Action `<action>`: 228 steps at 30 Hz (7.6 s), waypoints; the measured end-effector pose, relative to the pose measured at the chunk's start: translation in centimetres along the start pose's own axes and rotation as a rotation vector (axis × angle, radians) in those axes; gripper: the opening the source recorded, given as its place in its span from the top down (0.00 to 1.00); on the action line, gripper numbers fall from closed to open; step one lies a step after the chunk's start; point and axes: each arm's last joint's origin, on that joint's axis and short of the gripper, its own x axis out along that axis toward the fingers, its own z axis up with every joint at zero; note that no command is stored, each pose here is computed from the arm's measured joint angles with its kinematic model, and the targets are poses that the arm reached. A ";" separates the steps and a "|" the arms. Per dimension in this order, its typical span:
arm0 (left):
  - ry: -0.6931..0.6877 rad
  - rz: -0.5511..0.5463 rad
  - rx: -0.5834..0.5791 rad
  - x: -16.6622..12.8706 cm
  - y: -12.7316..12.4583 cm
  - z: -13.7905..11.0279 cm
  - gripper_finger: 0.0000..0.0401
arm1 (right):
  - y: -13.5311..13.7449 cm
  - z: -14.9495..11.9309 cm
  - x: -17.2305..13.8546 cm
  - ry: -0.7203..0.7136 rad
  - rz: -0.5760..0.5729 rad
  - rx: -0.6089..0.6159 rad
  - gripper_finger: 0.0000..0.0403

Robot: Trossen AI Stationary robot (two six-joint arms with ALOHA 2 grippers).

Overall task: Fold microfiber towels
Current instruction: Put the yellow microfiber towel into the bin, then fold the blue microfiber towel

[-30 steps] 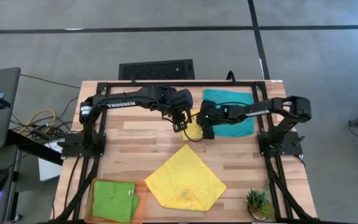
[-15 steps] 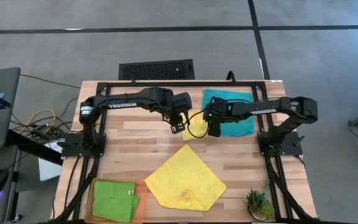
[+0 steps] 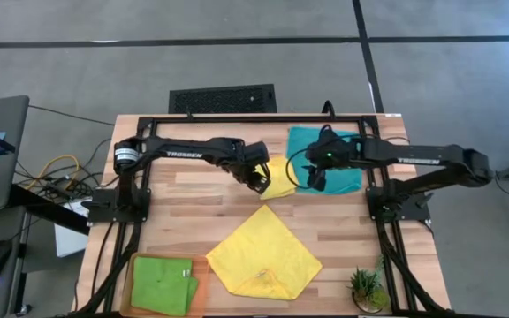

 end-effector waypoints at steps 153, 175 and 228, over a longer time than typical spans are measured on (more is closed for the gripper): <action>0.286 0.042 -0.324 -11.7 -2.5 -41.0 1.00 | 6.4 3.4 -3.9 -0.430 0.553 -0.004 0.45; 0.327 0.181 -0.288 -11.8 -1.5 -41.0 0.58 | 6.4 3.4 -3.9 -0.423 0.558 0.020 0.45; -0.222 -0.335 0.395 -3.8 -0.2 -4.5 0.56 | 0.6 -4.0 0.9 0.986 0.155 0.139 0.45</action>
